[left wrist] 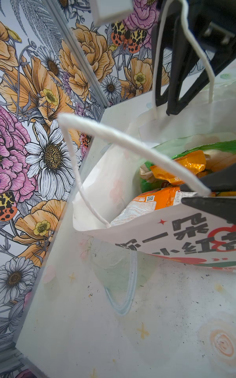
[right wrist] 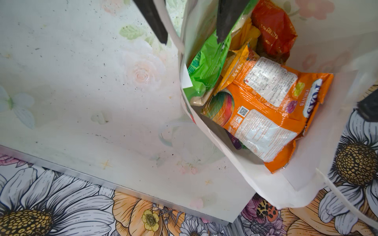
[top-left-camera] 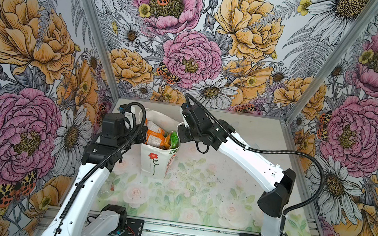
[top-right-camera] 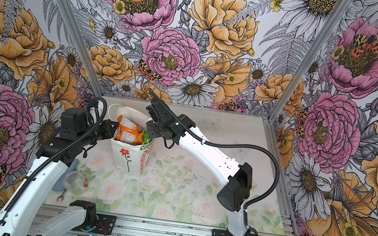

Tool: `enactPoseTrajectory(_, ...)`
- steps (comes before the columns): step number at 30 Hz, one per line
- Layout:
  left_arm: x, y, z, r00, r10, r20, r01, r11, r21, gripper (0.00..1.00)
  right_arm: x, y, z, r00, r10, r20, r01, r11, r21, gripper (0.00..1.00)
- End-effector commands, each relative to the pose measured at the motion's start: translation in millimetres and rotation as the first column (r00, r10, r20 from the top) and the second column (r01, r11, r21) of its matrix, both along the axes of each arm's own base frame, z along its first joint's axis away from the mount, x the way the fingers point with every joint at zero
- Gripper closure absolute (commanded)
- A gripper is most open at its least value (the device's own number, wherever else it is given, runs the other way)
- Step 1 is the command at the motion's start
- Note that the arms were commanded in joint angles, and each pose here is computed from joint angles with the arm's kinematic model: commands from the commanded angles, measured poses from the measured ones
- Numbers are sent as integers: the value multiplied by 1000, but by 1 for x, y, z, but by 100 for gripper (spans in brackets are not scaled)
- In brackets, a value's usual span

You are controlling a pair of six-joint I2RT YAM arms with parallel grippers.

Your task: Place the snacks into the paper bag

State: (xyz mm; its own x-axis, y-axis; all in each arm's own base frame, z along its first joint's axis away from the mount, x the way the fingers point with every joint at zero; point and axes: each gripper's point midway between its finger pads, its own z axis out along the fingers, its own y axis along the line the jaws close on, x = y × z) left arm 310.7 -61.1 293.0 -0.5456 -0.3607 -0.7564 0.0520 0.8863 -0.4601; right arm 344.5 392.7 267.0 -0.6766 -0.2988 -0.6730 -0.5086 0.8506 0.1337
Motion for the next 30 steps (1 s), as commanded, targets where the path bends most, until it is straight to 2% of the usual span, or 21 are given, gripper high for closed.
enactPoseTrajectory(1,1,-3,18,998,-16,67,17,1000,-19,91,-1,-1,-3,1000,-12,-3,12,999,-48,65)
enactPoseTrajectory(13,2,-6,21,996,-34,86,37,999,-33,90,2,-4,5,999,-30,38,33,997,-69,99)
enactPoseTrajectory(17,2,-16,33,987,-92,131,105,990,-93,90,6,-10,14,994,-55,89,62,995,-82,100)
enactPoseTrajectory(20,5,-31,38,984,-122,129,140,980,-143,94,8,-13,21,991,-70,112,78,994,-73,100)
enactPoseTrajectory(23,10,-47,40,987,-136,83,148,975,-166,97,10,-24,38,986,-104,131,107,994,-19,100)
enactPoseTrajectory(25,13,-66,46,982,-169,83,180,970,-163,100,12,-33,48,985,-118,126,111,992,57,100)
enactPoseTrajectory(30,18,-119,68,964,-235,125,245,966,-79,100,27,-74,65,983,-174,61,152,954,258,100)
